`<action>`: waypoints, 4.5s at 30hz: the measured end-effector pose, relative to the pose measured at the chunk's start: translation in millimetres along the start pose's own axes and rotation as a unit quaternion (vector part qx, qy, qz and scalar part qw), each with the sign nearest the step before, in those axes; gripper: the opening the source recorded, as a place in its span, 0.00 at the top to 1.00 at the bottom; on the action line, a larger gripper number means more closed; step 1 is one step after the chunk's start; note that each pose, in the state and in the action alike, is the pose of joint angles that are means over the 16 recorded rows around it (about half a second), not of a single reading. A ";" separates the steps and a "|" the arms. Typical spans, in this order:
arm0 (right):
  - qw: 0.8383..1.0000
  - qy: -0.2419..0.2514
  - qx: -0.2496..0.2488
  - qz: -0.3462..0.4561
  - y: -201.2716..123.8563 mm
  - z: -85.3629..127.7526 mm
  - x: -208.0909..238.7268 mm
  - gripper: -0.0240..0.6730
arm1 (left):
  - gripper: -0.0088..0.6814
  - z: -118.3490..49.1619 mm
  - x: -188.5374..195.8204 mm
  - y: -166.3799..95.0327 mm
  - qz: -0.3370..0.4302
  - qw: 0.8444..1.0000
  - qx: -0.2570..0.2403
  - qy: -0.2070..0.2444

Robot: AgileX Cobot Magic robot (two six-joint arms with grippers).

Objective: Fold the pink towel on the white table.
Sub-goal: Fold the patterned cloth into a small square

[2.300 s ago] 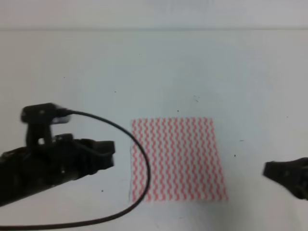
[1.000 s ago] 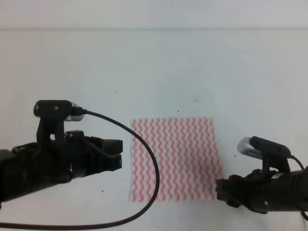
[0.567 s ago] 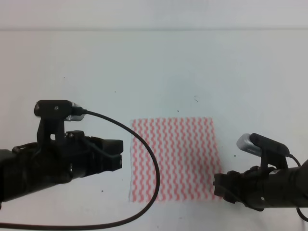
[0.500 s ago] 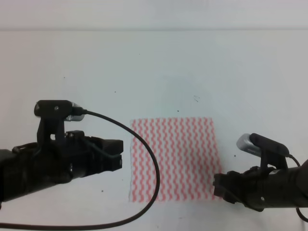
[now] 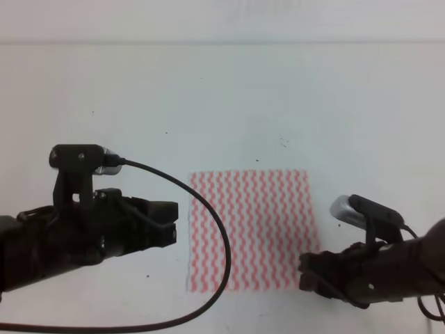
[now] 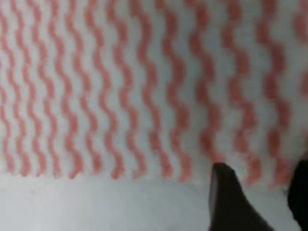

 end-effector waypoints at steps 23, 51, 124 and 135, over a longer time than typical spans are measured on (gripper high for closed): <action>1.000 -0.001 0.015 -0.007 8.4 6.0 -4.1 0.70 | 0.99 -2.5 0.0 -1.2 0.002 1.000 -0.002 -0.007; 0.999 0.018 0.028 -0.026 17.4 19.8 4.8 0.99 | 0.99 6.9 0.3 -13.0 0.034 0.977 -0.210 0.012; 0.993 0.042 0.062 -0.094 64.6 58.4 0.5 0.99 | 0.97 5.0 -68.5 -90.2 0.123 0.901 -0.405 -0.095; 0.992 0.041 0.062 -0.102 67.3 58.2 0.7 0.99 | 0.99 13.3 -71.2 -59.3 0.099 0.908 -0.403 -0.057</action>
Point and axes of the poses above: a point on each arm's last joint axis where the gripper is mounted, x pointing back along that axis away from the gripper, z along the wrist's bending axis when the last joint is at zero, y = z × x, the point moved 9 cm from there along -x, pointing out along that axis toward the gripper, and after that the axes turned 11 degrees about -x, right-handed, at the moved point
